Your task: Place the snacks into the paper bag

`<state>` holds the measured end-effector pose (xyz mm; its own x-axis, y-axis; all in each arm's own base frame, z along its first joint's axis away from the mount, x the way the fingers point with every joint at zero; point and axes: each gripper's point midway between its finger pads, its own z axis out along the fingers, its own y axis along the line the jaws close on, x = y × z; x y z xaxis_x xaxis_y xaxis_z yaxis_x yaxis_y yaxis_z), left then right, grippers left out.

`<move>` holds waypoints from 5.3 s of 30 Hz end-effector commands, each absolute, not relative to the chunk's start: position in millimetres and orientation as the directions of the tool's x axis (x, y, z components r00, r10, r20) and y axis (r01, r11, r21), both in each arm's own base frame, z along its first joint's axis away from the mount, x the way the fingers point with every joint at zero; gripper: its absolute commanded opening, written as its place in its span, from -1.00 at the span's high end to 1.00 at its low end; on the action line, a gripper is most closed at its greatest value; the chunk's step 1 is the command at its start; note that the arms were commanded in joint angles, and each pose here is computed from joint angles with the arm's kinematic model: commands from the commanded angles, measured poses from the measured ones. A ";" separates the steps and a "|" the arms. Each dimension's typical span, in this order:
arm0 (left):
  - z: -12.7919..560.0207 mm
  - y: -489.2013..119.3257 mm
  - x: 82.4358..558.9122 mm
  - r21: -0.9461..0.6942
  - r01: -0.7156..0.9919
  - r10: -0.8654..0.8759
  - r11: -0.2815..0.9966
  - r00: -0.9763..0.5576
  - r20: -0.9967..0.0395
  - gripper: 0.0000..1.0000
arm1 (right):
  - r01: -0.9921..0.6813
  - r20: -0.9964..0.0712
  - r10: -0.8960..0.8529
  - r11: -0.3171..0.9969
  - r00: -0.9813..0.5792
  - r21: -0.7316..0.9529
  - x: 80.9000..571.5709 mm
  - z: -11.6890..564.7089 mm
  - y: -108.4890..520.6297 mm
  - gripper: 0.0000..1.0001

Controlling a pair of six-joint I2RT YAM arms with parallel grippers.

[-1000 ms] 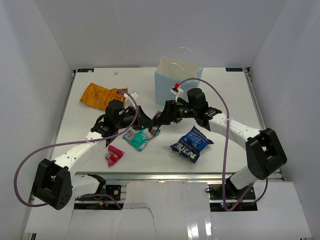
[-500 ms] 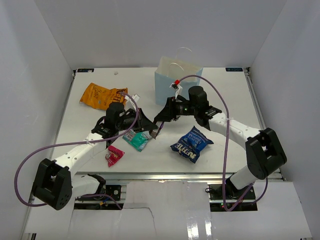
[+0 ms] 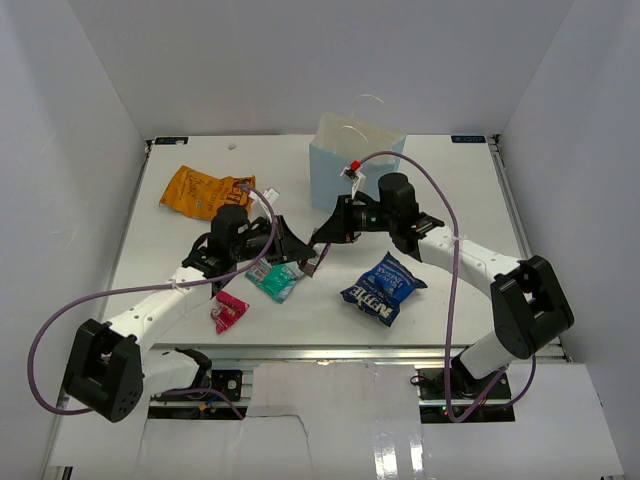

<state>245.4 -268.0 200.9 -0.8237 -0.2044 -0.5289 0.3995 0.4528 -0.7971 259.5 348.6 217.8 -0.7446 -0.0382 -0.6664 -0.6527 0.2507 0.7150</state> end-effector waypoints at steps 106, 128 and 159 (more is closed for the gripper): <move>36.6 -46.6 218.1 -0.053 -0.747 -0.719 0.663 -0.615 -0.324 0.08 | -0.868 -0.953 -0.170 0.476 -0.251 0.144 321.5 278.3 126.3 -0.66; 153.2 -214.1 242.9 -0.840 -0.186 -0.429 0.509 -0.901 -0.060 0.70 | -0.543 -0.468 -0.283 -0.322 0.837 -0.776 176.3 238.9 302.9 -0.97; 163.3 -277.3 216.6 -0.809 -0.237 -0.171 0.537 -0.970 0.171 0.67 | -0.252 -0.164 -0.193 -0.667 0.967 -0.701 192.2 158.2 366.0 -0.34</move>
